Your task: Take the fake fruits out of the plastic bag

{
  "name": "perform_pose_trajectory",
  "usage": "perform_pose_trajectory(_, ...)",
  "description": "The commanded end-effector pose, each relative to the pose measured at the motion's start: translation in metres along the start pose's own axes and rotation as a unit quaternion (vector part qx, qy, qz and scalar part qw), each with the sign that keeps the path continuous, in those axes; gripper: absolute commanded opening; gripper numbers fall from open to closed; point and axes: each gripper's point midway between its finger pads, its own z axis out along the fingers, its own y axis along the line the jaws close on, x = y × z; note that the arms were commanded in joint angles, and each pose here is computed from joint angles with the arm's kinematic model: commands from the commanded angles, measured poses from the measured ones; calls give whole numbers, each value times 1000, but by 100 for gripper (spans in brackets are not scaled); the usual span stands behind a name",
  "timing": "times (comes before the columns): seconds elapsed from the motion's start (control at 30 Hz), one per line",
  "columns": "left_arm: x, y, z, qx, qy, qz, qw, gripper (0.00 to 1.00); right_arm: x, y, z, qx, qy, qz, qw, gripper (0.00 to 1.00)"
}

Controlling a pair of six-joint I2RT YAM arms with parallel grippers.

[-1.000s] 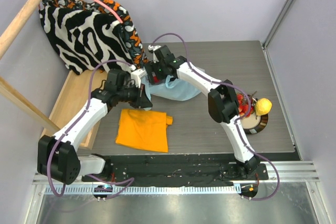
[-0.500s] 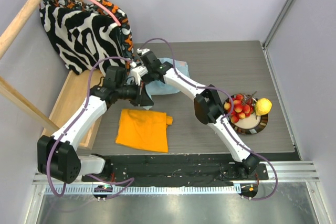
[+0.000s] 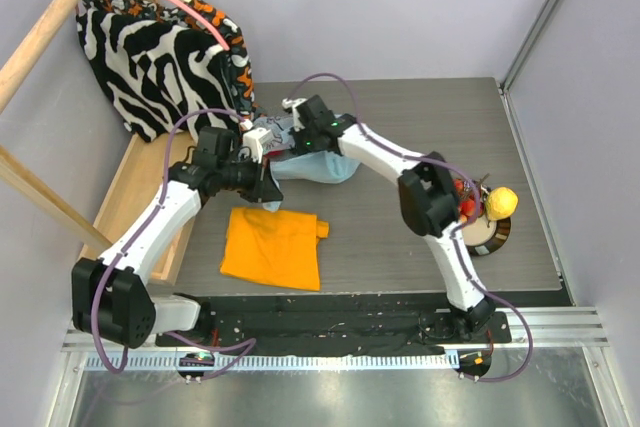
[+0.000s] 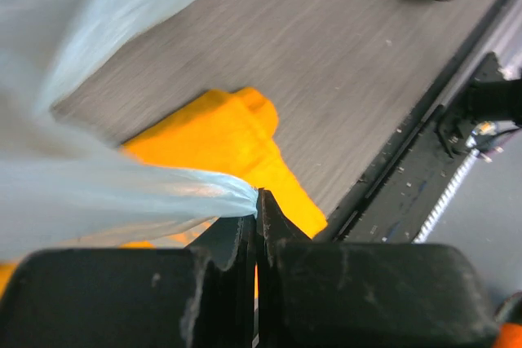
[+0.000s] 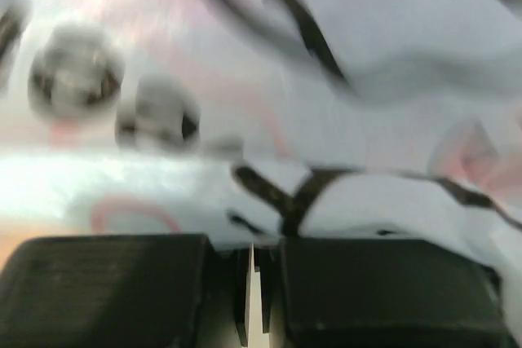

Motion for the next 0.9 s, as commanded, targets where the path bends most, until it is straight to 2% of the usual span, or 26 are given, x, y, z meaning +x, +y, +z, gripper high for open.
perform_pose_trajectory(0.0,-8,15,-13,-55,-25,24,998,0,-37,-7,-103,-20,-68,-19,997,6)
perform_pose_trajectory(0.07,-9,18,-8,-54,-30,22,998,0,-36,0,-130,-35,-81,-27,996,5)
perform_pose_trajectory(0.2,2,32,2,-69,-11,12,997,0,5,6,-149,-51,-52,-40,997,3)
perform_pose_trajectory(0.23,3,33,2,-73,-9,11,997,0,16,6,-151,-52,-44,-61,996,3)
perform_pose_trajectory(0.27,9,32,4,-67,-1,3,998,0,45,1,-146,-48,-12,-65,997,3)
perform_pose_trajectory(0.3,15,28,3,-57,8,-7,998,0,49,0,-158,-44,-20,-70,996,3)
perform_pose_trajectory(0.37,27,12,2,-21,24,-32,999,0,82,-4,-163,-43,9,-80,996,4)
perform_pose_trajectory(0.4,41,3,-2,-3,33,-42,999,0,83,-4,-176,-40,-3,-84,996,4)
perform_pose_trajectory(0.47,52,-7,-6,15,35,-47,998,0,98,-12,-184,-24,-1,-93,995,14)
perform_pose_trajectory(0.5,58,-6,-6,14,32,-51,998,0,95,-13,-193,-19,-15,-99,995,21)
perform_pose_trajectory(0.57,54,-9,-9,17,18,-41,999,0,93,-15,-197,-12,-23,-112,993,25)
perform_pose_trajectory(0.67,31,-18,-12,37,8,-18,999,0,71,-16,-201,-7,-44,-126,991,26)
perform_pose_trajectory(0.7,10,-28,-18,52,-10,-2,999,0,61,-16,-203,-6,-52,-129,990,26)
perform_pose_trajectory(0.73,4,-29,-16,59,-8,-4,998,0,59,-14,-200,-10,-43,-134,990,25)
perform_pose_trajectory(0.77,-5,-32,-19,64,-13,-1,998,0,34,-10,-211,-15,-67,-147,987,25)
perform_pose_trajectory(0.83,-21,-40,-23,75,-24,6,997,0,24,7,-221,-61,-70,-167,982,25)
perform_pose_trajectory(0.87,-25,-41,-22,80,-27,6,996,0,7,16,-233,-77,-92,-177,977,25)
